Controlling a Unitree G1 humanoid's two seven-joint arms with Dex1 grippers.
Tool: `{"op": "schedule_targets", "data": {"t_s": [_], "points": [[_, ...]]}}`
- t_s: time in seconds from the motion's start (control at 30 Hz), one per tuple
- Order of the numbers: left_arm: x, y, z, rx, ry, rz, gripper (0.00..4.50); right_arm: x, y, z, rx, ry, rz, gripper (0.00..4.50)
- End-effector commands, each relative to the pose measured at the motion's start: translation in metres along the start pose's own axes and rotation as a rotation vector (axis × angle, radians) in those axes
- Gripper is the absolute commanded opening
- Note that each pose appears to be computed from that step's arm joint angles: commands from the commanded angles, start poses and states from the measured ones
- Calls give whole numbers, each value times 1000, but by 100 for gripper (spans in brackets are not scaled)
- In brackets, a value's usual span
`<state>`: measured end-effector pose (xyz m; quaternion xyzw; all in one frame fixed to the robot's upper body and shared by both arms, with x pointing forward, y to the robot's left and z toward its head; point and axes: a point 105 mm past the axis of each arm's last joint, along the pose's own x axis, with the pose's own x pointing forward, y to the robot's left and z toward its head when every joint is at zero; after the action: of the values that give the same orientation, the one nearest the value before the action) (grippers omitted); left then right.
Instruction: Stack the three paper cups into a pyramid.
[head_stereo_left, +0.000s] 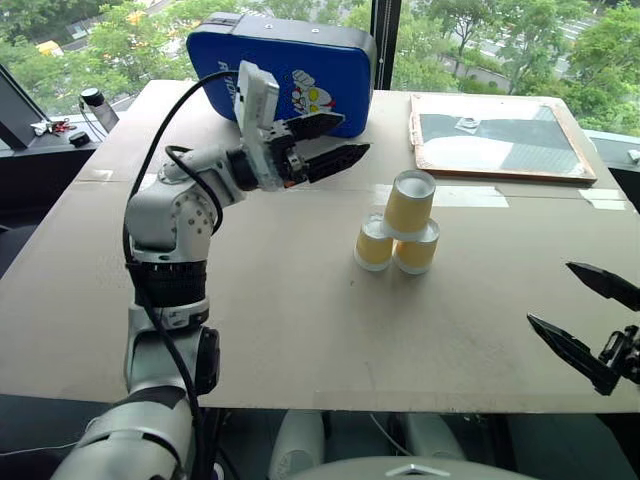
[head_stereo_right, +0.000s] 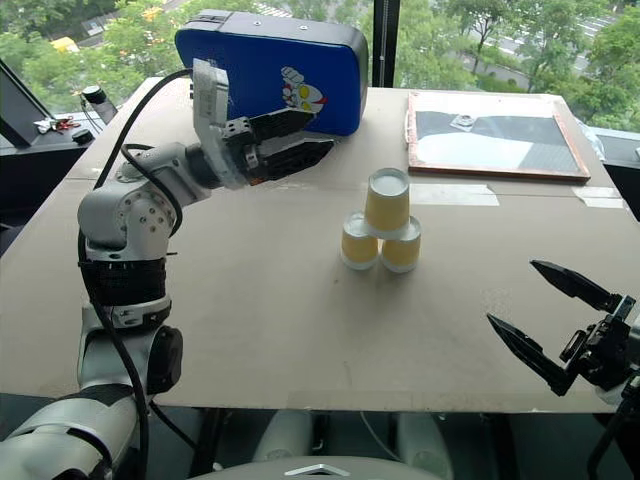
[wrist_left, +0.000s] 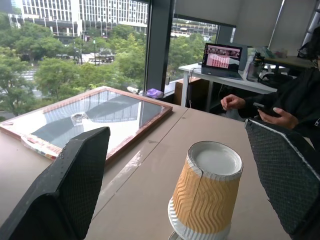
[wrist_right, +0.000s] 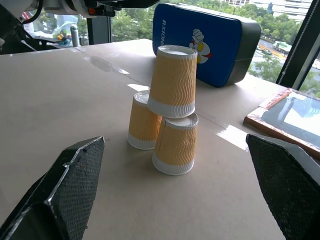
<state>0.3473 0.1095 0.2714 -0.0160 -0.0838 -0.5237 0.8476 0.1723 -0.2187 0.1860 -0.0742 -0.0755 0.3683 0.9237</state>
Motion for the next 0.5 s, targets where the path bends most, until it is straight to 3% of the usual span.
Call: {"op": "schedule_targets", "data": {"t_s": [0.03, 0.2, 0.33, 0.5], "points": [[-16, 0, 4, 41, -64, 52, 444, 4, -4, 0, -14, -8, 2, 450], [-49, -9, -26, -55, -38, 68, 444, 1, -11, -13, -5, 42, -11, 450], [-88, -19, -63, -87, 108, 114, 444, -12, -19, -31, -1, 126, -57, 450], [-158, -26, -117, -118, 345, 247, 444, -43, -32, -71, 12, 347, -164, 450]]}}
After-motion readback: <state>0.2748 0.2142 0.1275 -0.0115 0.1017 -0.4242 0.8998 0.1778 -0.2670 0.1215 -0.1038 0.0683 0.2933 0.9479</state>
